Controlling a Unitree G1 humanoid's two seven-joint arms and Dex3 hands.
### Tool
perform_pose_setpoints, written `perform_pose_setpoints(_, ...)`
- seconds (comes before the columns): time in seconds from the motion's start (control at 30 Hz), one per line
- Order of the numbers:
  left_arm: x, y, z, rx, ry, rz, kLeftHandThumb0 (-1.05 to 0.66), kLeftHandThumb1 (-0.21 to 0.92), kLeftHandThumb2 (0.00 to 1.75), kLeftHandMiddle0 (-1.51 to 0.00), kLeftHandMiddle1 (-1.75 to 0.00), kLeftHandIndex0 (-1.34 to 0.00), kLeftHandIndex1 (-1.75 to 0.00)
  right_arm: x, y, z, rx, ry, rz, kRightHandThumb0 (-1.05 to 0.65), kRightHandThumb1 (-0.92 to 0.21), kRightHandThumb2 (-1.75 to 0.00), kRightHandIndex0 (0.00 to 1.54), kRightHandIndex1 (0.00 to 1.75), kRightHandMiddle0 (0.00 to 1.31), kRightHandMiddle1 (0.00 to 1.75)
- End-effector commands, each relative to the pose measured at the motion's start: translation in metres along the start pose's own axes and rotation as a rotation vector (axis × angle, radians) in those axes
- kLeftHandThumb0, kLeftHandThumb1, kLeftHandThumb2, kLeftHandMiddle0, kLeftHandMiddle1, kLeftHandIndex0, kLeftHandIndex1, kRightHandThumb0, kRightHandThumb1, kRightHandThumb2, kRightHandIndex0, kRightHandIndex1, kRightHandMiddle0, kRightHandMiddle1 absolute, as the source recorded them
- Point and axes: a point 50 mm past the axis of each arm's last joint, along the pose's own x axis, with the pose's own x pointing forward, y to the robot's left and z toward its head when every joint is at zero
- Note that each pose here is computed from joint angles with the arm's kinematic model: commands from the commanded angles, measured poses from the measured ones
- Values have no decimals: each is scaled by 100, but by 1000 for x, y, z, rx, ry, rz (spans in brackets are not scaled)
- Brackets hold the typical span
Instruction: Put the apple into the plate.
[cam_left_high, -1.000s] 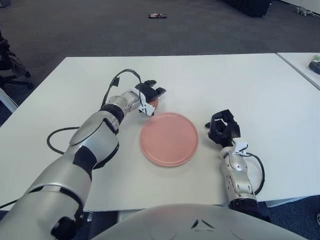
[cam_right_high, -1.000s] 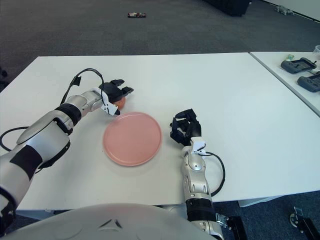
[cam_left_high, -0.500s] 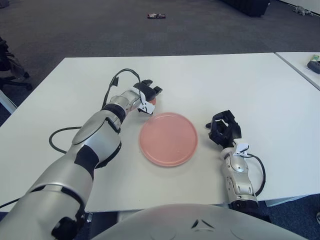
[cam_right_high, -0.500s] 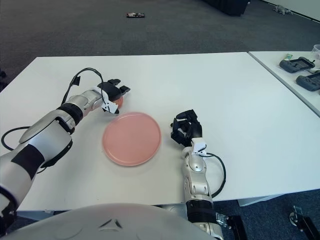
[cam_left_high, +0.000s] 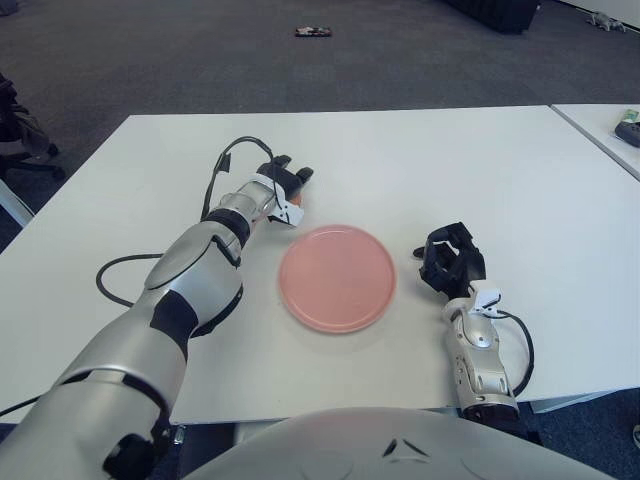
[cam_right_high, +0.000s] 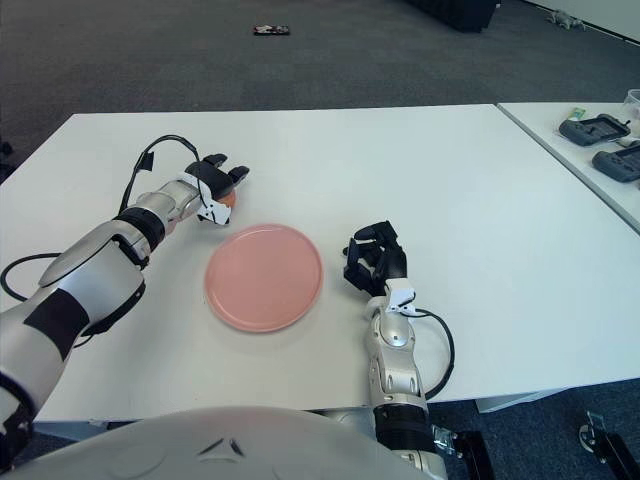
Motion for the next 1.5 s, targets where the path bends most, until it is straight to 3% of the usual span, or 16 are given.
perform_pose_setpoints(0.0,-3,-14,-5,-9,32,-50,-103,78,64,0,0,0,0,-2,-2,-2,3,21,-18,-41,-56,-102,64,131,42,175)
perform_pose_setpoints(0.27,-4,-20,-8,-75,52,-72,-100,76,62,0,0,0,0,-2,-3,-1,6,23,-25,-41,-53,-106,66,131,44,175)
perform_pose_setpoints(0.53,-7,-32,-11,-297,94,-80,-97,72,67,0,0,0,0,-2,-5,-1,11,14,-27,-41,-53,-106,65,130,44,175)
perform_pose_setpoints(0.8,-9,-37,-15,-501,131,-102,-88,56,84,0,0,0,-2,-2,-6,0,1,8,-26,-41,-53,-107,66,130,44,175)
perform_pose_setpoints(0.87,-9,-38,-16,-577,145,-99,-83,51,90,0,-12,0,-7,-1,-6,1,-1,5,-25,-41,-53,-107,66,131,44,175)
perform_pose_setpoints(1.0,-11,-42,-18,-702,167,-97,-74,39,99,0,-64,0,-47,-1,-6,1,-3,4,-24,-42,-52,-107,66,131,45,175)
perform_pose_setpoints(1.1,-13,-47,-20,-817,185,-95,-71,35,103,0,-91,0,-72,0,-7,1,-2,1,-24,-42,-52,-107,66,131,45,175)
perform_pose_setpoints(1.17,-14,-51,-21,-900,199,-92,-68,31,109,0,-121,0,-106,0,-7,1,-3,0,-23,-42,-52,-107,66,131,45,175)
perform_pose_setpoints(1.2,-14,-51,-22,-944,206,-87,-68,30,111,0,-126,0,-113,0,-7,2,-4,0,-24,-42,-52,-107,66,131,45,175)
perform_pose_setpoints(1.27,-15,-52,-23,-1016,215,-76,-65,29,117,-10,-148,-1,-149,0,-7,2,-6,0,-25,-42,-52,-108,66,131,45,175)
perform_pose_setpoints(1.3,-15,-52,-23,-1041,218,-67,-64,29,118,-12,-151,-2,-154,0,-7,2,-7,0,-25,-42,-52,-108,66,131,45,175)
perform_pose_setpoints(1.37,-15,-51,-23,-1078,215,-54,-61,30,120,-20,-162,-11,-166,0,-8,2,-10,0,-24,-42,-52,-108,66,131,45,175)
perform_pose_setpoints(1.47,-15,-50,-24,-1128,208,-46,-51,36,122,-48,-171,-40,-172,0,-8,2,-15,-2,-23,-42,-51,-108,66,131,45,175)
